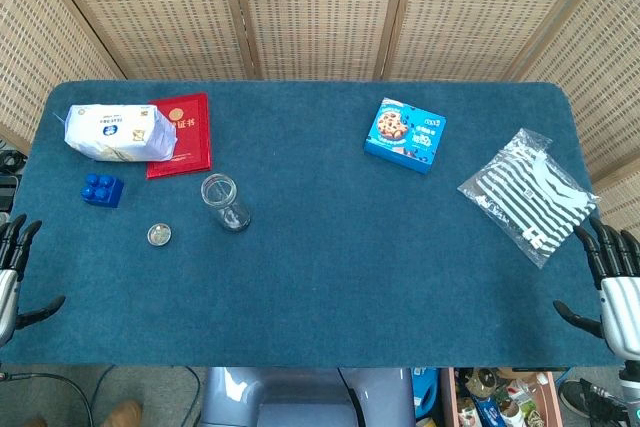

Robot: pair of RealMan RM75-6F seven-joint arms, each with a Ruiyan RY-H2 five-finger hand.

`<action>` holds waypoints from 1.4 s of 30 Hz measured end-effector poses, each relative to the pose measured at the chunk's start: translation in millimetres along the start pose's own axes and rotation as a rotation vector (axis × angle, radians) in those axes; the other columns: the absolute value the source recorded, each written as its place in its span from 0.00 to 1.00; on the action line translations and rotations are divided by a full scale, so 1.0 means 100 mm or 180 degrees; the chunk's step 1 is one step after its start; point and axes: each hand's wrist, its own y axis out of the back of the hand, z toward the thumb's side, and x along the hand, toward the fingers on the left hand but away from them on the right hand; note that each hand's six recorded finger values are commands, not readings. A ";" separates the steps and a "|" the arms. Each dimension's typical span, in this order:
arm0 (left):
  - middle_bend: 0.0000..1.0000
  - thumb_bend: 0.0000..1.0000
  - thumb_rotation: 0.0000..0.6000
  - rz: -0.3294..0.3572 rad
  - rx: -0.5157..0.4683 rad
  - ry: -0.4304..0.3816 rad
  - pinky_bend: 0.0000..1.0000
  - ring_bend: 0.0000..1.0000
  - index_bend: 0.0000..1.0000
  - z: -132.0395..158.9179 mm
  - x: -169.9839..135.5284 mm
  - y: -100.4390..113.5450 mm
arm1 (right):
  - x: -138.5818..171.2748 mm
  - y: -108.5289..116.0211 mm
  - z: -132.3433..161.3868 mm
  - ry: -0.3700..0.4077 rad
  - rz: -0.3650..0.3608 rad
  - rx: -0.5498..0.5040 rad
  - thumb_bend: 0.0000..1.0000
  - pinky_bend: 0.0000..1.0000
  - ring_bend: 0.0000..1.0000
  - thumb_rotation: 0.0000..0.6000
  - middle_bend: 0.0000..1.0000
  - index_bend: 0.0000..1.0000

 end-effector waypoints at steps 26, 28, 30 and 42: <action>0.00 0.37 1.00 -0.0807 0.0358 -0.0201 0.00 0.00 0.48 0.49 1.32 -0.99 | -0.07 -0.08 -0.09 -0.0098 0.0148 -0.0096 0.00 0.00 0.00 1.00 0.00 0.10; 0.00 0.37 1.00 -0.0882 0.0338 -0.0182 0.00 0.00 0.48 0.54 1.39 -1.10 | -0.07 -0.08 -0.09 -0.0102 0.0158 -0.0102 0.00 0.00 0.00 1.00 0.00 0.10; 0.00 0.37 1.00 -0.0944 0.0324 -0.0169 0.00 0.00 0.48 0.56 1.44 -1.20 | -0.08 -0.09 -0.09 -0.0106 0.0166 -0.0105 0.00 0.00 0.00 1.00 0.00 0.10; 0.00 0.41 1.00 -0.1089 0.0341 -0.0137 0.00 0.00 0.48 0.59 1.53 -1.49 | -0.08 -0.12 -0.09 -0.0106 0.0233 -0.0129 0.00 0.00 0.00 1.00 0.00 0.10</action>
